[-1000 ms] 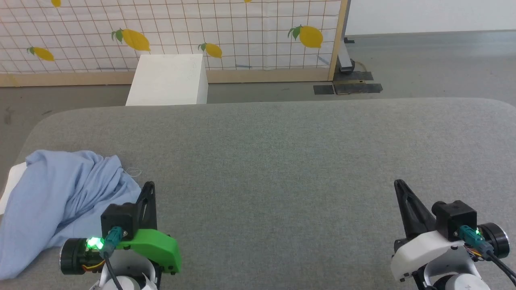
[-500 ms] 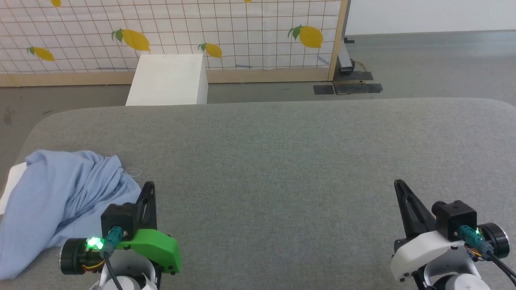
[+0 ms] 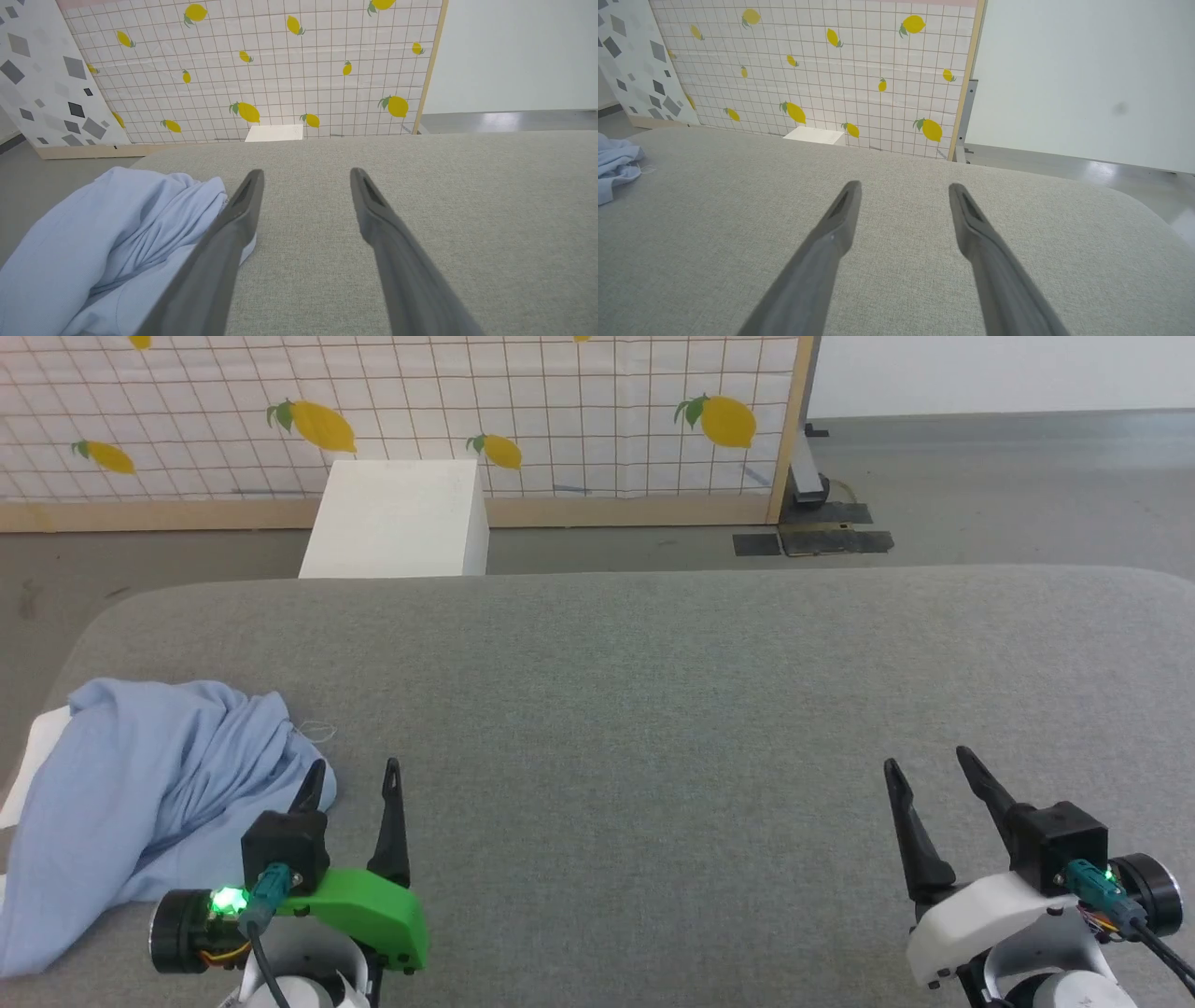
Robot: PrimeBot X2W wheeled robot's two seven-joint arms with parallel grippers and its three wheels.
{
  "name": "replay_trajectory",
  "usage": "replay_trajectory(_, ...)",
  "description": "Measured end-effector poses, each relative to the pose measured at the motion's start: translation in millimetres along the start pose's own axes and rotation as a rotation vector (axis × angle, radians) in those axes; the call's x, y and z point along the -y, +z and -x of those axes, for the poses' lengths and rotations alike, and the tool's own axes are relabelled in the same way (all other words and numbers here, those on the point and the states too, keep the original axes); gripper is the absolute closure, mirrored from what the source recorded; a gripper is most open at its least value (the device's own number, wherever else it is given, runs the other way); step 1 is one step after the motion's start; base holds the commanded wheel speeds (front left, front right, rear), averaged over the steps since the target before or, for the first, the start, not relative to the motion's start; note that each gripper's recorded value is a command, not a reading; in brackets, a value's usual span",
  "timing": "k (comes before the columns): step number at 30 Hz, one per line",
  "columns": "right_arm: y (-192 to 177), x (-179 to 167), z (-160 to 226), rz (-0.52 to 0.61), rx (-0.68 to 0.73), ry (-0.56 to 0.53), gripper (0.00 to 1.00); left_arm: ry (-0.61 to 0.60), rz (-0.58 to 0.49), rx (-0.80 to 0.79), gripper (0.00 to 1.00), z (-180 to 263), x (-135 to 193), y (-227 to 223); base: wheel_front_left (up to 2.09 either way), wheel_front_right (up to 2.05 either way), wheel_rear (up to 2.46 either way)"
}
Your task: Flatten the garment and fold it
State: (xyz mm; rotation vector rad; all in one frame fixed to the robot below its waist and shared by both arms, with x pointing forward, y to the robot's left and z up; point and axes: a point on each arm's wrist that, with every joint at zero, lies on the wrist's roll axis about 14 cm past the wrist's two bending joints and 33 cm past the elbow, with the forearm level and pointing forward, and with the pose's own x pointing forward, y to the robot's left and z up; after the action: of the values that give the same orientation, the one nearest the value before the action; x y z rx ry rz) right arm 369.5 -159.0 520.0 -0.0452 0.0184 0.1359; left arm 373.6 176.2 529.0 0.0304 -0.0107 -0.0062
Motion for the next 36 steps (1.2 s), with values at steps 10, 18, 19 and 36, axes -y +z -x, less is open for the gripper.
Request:
replay_trajectory(10, 0.3, -12.5, -8.1, -0.002, 0.011, 0.04, 0.0, 0.048, 0.011, 0.01, 0.0, 7.3, -13.0, -0.8, 0.0, 0.0, 0.0)
replay_trajectory(18, 0.6, -28.3, -16.7, -0.003, 0.02, 0.089, 0.0, 0.108, 0.019, 0.011, 0.0, 17.0, -30.0, -2.7, 0.0, 0.0, 0.0)
replay_trajectory(19, 0.6, -30.2, -17.7, -0.004, 0.021, 0.095, 0.0, 0.116, 0.02, 0.015, 0.0, 18.2, -32.1, -2.5, 0.0, 0.0, 0.0)
replay_trajectory(36, -0.4, -70.6, -36.0, -0.01, 0.031, 0.216, 0.0, 0.261, 0.044, 0.031, 0.0, 46.1, -71.9, -4.4, 0.0, 0.0, 0.0)
